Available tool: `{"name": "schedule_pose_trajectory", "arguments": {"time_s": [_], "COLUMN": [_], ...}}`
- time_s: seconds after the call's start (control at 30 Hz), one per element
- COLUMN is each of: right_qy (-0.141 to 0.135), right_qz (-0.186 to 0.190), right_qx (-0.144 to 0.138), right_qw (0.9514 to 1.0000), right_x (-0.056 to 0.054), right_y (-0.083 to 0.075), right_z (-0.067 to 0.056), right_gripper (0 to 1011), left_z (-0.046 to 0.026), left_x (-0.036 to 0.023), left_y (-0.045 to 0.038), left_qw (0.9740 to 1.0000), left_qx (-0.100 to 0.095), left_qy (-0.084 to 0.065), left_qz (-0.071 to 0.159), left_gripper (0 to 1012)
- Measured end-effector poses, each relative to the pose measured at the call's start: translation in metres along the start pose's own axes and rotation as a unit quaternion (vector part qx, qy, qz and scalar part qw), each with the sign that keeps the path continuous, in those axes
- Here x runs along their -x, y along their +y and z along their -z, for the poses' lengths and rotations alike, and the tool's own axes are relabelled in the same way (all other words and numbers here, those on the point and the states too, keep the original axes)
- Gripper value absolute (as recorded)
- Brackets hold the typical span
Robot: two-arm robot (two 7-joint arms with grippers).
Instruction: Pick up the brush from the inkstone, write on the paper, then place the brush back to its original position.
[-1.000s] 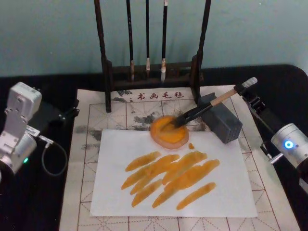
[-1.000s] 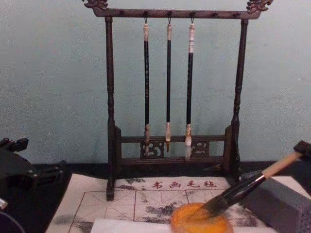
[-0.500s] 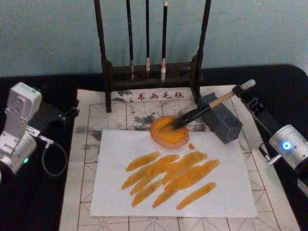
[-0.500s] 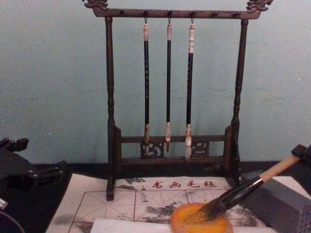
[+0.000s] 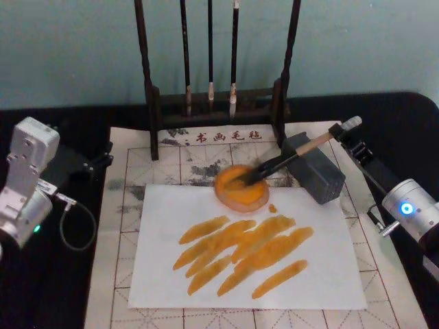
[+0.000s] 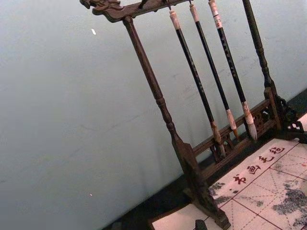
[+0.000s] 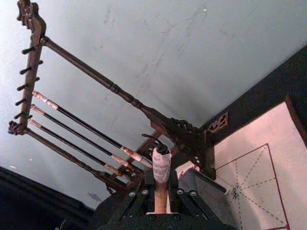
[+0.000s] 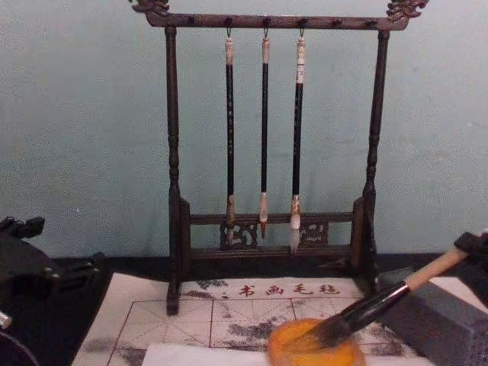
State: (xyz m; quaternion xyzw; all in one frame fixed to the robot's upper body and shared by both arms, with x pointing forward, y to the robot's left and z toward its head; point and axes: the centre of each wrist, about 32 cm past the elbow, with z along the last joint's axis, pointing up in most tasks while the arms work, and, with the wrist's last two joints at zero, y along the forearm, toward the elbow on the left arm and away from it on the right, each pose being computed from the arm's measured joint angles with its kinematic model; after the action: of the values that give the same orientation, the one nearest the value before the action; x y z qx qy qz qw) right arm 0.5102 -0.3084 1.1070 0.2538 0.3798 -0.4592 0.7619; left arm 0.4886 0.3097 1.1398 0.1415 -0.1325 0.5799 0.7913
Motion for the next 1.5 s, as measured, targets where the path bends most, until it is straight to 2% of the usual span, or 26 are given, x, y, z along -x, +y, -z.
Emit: {"name": "schedule_pose_trajectory", "arguments": {"time_s": [0.93,1.37,1.5], "right_qy": [0.001,0.001,0.001], "right_qz": [0.000,0.000,0.000], "right_qx": [0.001,0.001,0.000], "right_qw": [1.0000,1.0000,1.0000], "right_x": [0.0000,0.0001,0.0001], "right_y": [0.0002,0.0002,0.0002], "right_z": [-0.0001,-0.0002,-0.0002], "right_gripper": [183,531,693], "left_z": [0.0000,0.0000,0.0000], "left_x": [0.0000,0.0000,0.0000], "left_y": [0.0000,0.0000,0.0000], "left_qw": [1.0000,1.0000,1.0000], "left_qx": [0.000,0.000,0.000], "left_qy": [0.000,0.000,0.000], "left_qz": [0.000,0.000,0.000], "left_gripper": [1001,1001,1001]}}
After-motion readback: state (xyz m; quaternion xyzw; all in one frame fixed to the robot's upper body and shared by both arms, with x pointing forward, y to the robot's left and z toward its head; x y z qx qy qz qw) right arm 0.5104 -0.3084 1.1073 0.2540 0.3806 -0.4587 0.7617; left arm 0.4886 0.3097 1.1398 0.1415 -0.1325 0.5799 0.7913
